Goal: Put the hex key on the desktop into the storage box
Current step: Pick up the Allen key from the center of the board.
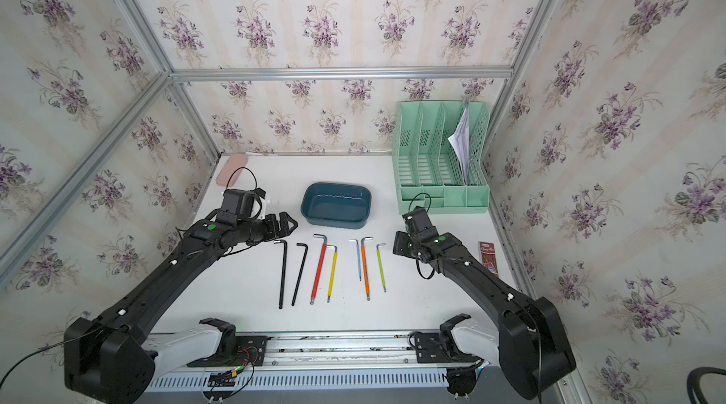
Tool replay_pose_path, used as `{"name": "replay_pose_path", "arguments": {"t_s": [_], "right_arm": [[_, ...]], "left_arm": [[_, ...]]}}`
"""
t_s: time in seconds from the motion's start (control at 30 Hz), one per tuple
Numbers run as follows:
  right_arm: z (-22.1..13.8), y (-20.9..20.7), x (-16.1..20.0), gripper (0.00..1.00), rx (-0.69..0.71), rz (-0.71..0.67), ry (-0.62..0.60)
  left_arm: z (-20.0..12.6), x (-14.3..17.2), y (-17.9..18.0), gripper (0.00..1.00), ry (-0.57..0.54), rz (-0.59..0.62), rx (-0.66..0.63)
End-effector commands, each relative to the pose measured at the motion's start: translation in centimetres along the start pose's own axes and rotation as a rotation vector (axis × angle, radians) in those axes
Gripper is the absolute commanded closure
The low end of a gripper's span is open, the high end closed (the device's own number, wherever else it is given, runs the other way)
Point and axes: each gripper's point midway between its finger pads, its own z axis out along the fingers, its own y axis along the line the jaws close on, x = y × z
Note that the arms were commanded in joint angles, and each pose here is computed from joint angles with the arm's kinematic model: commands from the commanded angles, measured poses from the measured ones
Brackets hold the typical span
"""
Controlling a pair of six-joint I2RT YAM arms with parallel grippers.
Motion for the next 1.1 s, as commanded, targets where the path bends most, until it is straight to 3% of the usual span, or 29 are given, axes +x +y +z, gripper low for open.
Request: {"name": "replay_pose_path", "arguments": {"t_s": [0.0, 0.2, 0.57, 1.07], "right_arm": [[0.4, 0.9, 0.5, 0.36, 0.019, -0.011, 0.016], [1.6, 3.0, 2.9, 0.4, 0.082, -0.123, 0.095], [3.4, 4.2, 5.8, 0.41, 0.13, -0.209, 0.207], [5.7, 4.5, 7.2, 0.43, 0.126, -0.212, 0.258]], "left_arm": [[-0.2, 0.2, 0.9, 0.01, -0.007, 0.022, -0.047], [-0.2, -0.5, 1.6, 0.01, -0.039, 0.032, -0.09], [0.8, -1.2, 2.8, 0.01, -0.027, 0.049, -0.162], [0.5, -3.2, 2.6, 0.01, -0.107, 0.074, -0.177]]}}
